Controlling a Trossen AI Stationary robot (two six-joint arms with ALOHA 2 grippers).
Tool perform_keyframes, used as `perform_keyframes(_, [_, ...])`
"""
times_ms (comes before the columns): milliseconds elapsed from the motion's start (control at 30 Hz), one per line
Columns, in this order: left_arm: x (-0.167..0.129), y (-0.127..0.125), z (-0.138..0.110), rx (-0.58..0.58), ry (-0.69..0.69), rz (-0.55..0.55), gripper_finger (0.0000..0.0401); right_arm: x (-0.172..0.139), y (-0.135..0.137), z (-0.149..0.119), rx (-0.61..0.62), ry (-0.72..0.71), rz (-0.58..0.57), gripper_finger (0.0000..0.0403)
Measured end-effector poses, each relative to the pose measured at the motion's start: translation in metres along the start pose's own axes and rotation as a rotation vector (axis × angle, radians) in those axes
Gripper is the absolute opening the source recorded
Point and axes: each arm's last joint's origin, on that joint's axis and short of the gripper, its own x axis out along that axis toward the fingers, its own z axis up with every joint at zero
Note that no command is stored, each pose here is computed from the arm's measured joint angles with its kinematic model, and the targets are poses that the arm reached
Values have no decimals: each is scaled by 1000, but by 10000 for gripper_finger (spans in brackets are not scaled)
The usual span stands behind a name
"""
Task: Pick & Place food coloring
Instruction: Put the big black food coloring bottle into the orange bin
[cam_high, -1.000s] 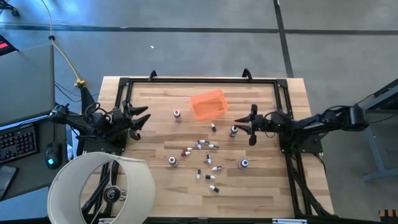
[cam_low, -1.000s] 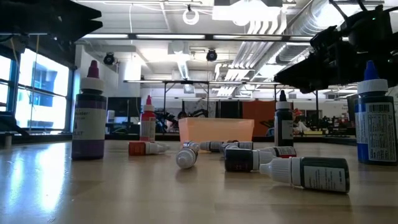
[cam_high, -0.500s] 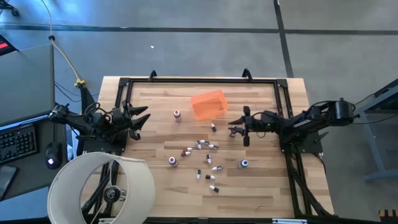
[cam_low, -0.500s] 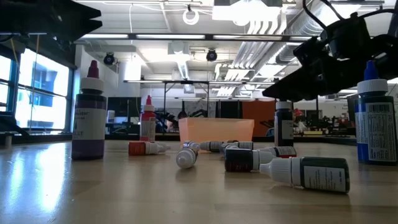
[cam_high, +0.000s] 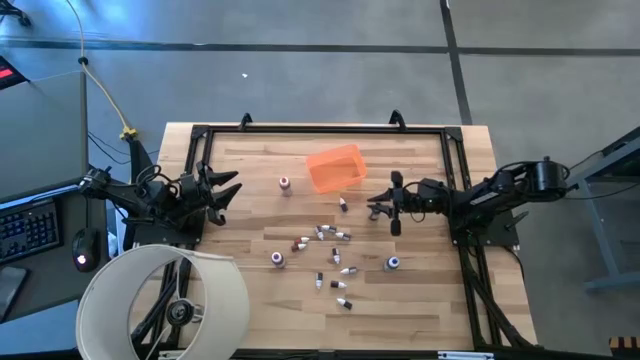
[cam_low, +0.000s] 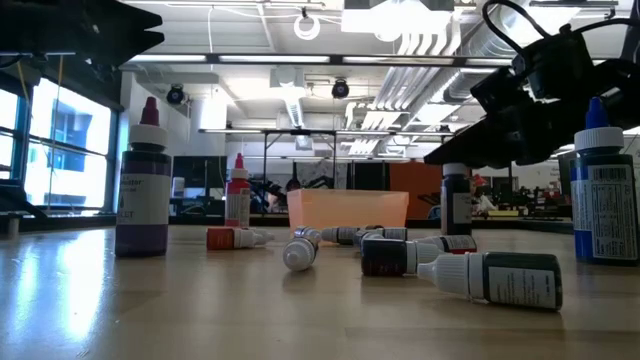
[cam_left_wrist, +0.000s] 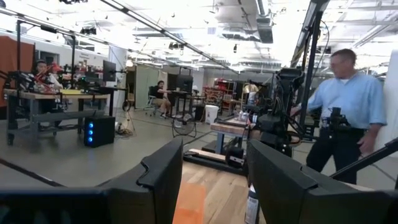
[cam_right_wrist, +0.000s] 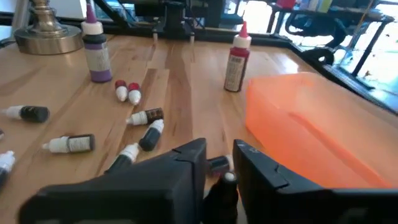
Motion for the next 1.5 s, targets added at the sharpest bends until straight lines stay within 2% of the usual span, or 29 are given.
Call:
perform_keyframes(100, [0, 0, 0, -1, 0, -1, 175, 0, -2, 0, 3, 0, -14, 29])
perform_keyframes(300, [0, 0, 1, -4, -4, 0, 175, 4, -10, 6, 40, -19, -59, 29])
perform_keyframes(467, [0, 0, 2, -17, -19, 1, 175, 19, -18, 33, 56, -121, -131, 28])
perform_keyframes(600, [0, 1, 6, -43, -49, 4, 175, 34, -22, 66, 49, -229, -173, 28])
perform_keyframes(700, [0, 1, 7, -55, -63, 5, 175, 47, -30, 91, -28, -239, -293, 28])
perform_keyframes(833, [0, 1, 7, -51, -59, 4, 175, 64, -53, 111, -91, -96, -531, 28])
perform_keyframes(933, [0, 1, 7, -49, -56, 3, 175, 81, -71, 101, -45, 15, -557, 29])
perform_keyframes(1033, [0, 1, 7, -49, -56, 4, 175, 98, -86, 78, 21, 71, -571, 31])
perform_keyframes(1300, [0, 0, 5, -34, -40, -9, 175, 121, -107, 32, 92, 11, -625, 29])
perform_keyframes(1500, [0, 0, 5, -35, -41, -9, 175, 122, -109, 25, 69, 33, -674, 77])
